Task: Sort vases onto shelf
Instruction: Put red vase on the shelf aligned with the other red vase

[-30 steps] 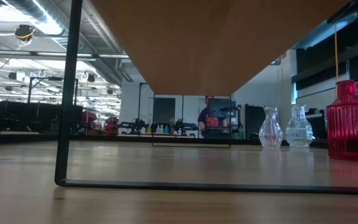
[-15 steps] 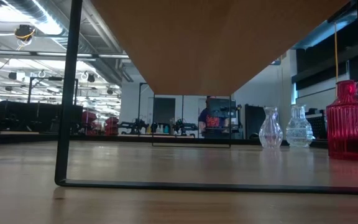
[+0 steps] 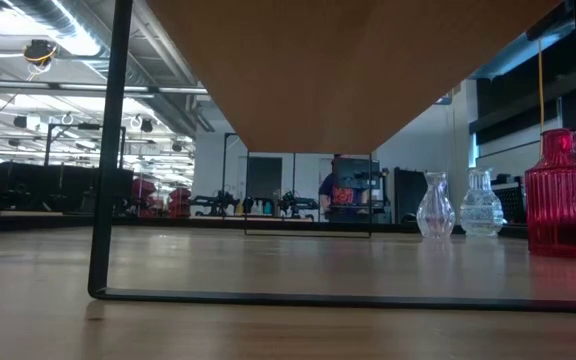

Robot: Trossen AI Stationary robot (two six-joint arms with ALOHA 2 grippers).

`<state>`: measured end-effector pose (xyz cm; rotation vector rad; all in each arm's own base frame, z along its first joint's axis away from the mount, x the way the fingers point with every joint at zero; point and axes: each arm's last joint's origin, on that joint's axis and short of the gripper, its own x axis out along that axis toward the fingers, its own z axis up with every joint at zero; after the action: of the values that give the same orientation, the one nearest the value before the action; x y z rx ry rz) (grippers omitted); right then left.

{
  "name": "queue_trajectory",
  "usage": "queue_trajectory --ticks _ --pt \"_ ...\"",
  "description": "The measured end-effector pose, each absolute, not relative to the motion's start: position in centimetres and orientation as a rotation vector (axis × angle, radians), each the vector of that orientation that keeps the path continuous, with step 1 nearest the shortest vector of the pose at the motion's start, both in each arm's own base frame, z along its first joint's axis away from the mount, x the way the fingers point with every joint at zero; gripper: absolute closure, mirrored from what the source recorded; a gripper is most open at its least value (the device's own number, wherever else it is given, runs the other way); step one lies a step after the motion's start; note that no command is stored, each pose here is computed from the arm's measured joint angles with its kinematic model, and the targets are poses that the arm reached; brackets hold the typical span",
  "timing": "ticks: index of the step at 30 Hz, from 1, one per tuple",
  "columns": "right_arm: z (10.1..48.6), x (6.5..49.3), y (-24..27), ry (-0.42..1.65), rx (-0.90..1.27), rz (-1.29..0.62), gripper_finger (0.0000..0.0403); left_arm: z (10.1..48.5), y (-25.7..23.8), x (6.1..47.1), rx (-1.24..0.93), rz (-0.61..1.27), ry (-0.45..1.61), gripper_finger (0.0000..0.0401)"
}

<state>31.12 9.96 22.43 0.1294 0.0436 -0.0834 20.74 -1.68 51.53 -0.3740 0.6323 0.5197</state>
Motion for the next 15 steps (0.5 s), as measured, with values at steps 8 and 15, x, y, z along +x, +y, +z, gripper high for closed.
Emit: queue_trajectory --ticks 8,15 --pt "23.2 31.1 10.0 -0.006 0.144 -0.080 0.0174 51.5 -1.7 20.7 -0.374 0.520 0.632 0.0283" --pt "24.6 31.5 10.1 -0.042 0.111 -0.067 0.0173 51.5 -1.7 20.7 -0.376 0.520 0.632 0.0283"
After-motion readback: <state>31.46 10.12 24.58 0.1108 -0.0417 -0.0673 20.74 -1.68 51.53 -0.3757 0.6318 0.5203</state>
